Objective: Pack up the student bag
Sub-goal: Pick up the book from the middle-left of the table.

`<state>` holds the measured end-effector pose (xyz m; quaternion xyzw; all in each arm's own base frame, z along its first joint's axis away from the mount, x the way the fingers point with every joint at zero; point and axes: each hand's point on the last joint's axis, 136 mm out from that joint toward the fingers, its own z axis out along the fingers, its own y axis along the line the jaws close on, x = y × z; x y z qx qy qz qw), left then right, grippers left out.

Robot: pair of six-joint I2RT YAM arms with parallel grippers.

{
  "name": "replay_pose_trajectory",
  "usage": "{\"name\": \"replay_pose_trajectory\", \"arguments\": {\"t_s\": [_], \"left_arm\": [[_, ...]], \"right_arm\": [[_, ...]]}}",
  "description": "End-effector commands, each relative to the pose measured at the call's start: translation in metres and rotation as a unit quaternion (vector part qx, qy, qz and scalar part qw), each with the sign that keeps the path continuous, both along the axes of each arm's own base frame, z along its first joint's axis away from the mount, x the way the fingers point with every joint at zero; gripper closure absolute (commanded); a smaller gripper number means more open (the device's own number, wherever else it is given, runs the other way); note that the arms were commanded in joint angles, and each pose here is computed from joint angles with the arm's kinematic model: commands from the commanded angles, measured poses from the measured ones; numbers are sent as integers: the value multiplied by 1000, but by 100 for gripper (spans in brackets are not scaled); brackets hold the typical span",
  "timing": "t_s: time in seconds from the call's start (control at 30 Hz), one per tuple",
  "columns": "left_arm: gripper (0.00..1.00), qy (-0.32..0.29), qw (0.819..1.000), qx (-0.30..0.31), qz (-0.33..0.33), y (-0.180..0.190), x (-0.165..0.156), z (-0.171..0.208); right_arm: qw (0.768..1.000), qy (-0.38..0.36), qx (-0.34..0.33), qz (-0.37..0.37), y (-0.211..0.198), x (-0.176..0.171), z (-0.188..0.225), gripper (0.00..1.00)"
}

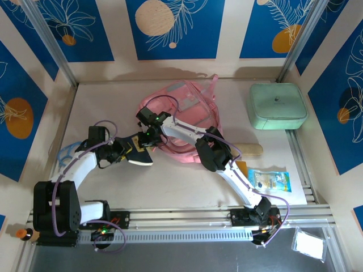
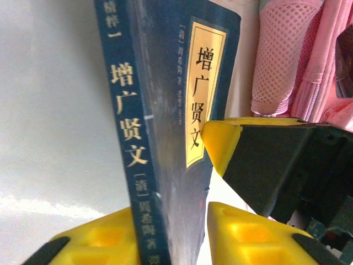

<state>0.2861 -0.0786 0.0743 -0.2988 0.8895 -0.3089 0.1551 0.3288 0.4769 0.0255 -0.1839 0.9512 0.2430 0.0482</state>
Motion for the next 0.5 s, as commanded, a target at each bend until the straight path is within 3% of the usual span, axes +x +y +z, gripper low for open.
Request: {"name": "replay_pose_trajectory", "arguments": {"t_s": [0.0,0.23,0.47], "left_arm": [[76,-31,999,14,-7,1,10,15],[99,-55,996,64,0,15,13,38],[100,-117,991,57,8,14,22,80]], "right_arm": [[1000,18,-1,19,1,-16,-4,78],[996,-50,69,22,5,-5,81,63],[984,-116,128,-40,-38,16,148,45]]}}
